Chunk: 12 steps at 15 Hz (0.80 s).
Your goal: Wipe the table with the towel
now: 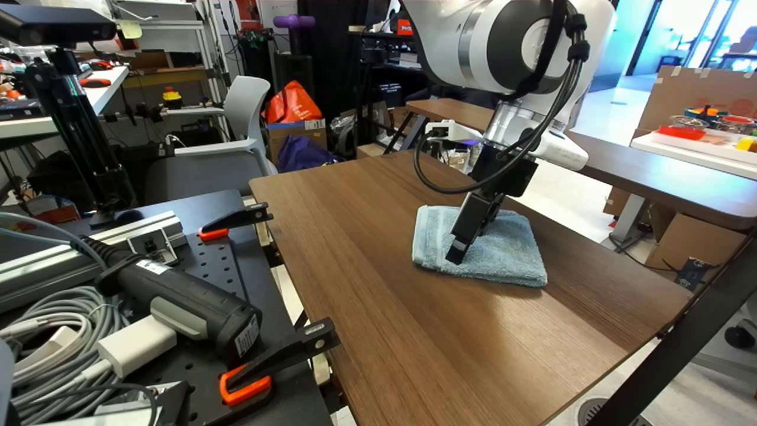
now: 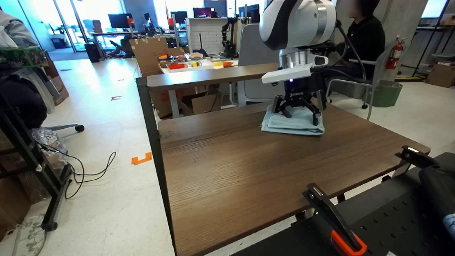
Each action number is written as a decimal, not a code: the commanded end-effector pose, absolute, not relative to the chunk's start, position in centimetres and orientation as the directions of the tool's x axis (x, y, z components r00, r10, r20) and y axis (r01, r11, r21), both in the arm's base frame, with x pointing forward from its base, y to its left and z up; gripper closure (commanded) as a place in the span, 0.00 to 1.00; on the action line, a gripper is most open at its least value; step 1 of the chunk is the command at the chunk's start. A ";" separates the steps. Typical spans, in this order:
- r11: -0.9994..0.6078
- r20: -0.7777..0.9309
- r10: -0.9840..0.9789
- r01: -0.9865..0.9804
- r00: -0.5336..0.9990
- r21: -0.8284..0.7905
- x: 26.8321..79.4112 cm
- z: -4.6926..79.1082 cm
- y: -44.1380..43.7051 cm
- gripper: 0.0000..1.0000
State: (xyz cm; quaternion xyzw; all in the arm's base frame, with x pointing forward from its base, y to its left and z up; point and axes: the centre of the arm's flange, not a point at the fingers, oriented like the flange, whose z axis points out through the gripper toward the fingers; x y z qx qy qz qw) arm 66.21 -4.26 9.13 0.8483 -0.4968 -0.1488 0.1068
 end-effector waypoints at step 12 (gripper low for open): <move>-0.331 0.069 -0.939 -0.939 0.337 0.092 66.9 6.9 -8.8 0.00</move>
